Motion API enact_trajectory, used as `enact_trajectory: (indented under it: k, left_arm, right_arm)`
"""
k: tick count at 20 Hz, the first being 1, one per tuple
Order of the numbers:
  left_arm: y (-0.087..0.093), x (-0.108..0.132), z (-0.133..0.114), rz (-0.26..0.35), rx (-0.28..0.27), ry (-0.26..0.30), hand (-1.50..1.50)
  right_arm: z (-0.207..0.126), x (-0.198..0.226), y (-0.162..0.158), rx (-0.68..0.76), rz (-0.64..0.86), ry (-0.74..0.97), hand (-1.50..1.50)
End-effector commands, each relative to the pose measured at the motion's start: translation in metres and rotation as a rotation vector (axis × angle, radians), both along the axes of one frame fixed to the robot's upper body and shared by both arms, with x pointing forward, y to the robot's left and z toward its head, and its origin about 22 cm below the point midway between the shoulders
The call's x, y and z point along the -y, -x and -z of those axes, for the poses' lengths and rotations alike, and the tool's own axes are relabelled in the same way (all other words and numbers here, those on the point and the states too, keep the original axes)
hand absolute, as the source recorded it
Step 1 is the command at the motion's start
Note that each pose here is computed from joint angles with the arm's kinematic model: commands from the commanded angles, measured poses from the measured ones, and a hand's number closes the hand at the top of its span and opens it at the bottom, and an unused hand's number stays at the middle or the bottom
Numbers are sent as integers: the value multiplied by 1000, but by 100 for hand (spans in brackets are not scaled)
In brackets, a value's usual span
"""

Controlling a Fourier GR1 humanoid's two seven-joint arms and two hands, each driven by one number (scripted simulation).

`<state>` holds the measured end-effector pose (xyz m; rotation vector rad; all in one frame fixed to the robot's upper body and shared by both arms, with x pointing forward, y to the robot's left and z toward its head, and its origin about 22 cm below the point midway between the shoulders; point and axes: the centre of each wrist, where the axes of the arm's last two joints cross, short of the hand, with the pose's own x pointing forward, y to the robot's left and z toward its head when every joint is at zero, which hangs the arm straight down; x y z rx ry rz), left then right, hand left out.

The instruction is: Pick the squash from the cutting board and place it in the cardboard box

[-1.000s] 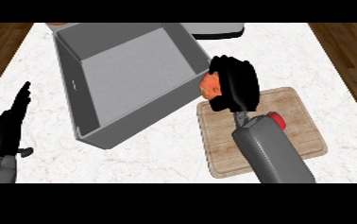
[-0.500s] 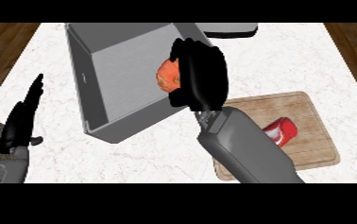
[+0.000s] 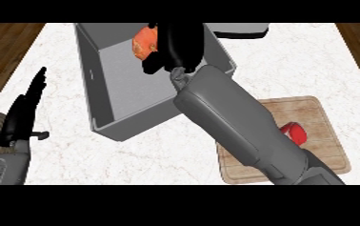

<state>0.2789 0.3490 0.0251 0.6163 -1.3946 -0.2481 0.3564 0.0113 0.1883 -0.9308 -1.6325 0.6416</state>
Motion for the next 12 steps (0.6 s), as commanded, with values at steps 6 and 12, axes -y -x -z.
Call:
enact_trajectory:
  k: [6, 12]
  left_arm:
    - [-8, 3, 3, 24, 16, 0, 0]
    - [-18, 22, -4, 52, 20, -3, 0]
  right_arm:
    - [-2, -5, -47, -55, 46, -89, 150]
    - [34, 16, -68, -112, 103, 1, 150]
